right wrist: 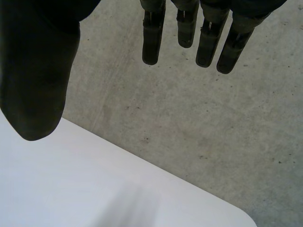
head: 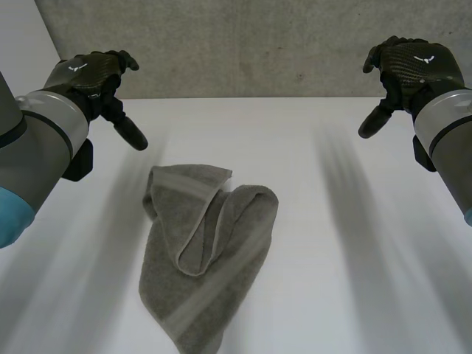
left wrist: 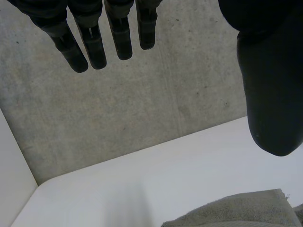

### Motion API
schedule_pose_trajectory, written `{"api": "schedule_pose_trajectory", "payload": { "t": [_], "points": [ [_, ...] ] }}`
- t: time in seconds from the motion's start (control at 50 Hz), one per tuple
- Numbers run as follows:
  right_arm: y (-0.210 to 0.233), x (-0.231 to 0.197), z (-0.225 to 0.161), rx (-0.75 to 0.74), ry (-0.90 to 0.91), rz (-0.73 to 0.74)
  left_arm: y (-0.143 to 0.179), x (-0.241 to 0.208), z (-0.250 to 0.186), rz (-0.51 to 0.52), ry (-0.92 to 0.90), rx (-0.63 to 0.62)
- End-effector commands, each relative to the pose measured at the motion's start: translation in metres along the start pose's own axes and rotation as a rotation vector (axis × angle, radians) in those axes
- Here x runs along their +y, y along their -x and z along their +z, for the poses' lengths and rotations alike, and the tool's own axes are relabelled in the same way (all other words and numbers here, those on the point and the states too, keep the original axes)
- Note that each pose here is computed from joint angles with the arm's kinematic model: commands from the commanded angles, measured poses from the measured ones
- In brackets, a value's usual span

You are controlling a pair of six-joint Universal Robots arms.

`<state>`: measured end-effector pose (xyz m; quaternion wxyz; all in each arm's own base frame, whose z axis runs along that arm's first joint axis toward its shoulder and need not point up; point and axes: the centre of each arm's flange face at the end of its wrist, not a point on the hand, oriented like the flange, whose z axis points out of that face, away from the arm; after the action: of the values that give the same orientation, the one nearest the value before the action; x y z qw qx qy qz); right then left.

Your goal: Fold the towel.

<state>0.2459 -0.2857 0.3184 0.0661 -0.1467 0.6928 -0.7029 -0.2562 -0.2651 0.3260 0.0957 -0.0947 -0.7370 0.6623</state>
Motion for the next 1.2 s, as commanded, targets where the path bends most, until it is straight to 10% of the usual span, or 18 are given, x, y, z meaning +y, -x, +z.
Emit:
{"api": "schedule_pose_trajectory", "payload": {
  "t": [0.02,0.3,0.66,1.0,1.2],
  "points": [
    [0.000,0.002,0.000,-0.002,0.006,-0.005,0.000,0.000,-0.002,0.002,-0.002,0.004],
    [0.027,0.023,0.004,-0.231,0.098,-0.055,-0.012,0.023,-0.003,0.063,0.049,0.105],
    [0.113,0.146,0.056,-0.572,0.357,-0.061,-0.046,0.145,0.068,0.696,0.157,0.352],
    [0.140,0.159,0.080,-0.591,0.336,-0.069,-0.059,0.166,0.080,0.714,0.149,0.394],
    [0.113,0.034,0.112,-0.375,-0.130,-0.092,-0.058,0.020,0.113,0.495,-0.425,0.019]
  ]
}}
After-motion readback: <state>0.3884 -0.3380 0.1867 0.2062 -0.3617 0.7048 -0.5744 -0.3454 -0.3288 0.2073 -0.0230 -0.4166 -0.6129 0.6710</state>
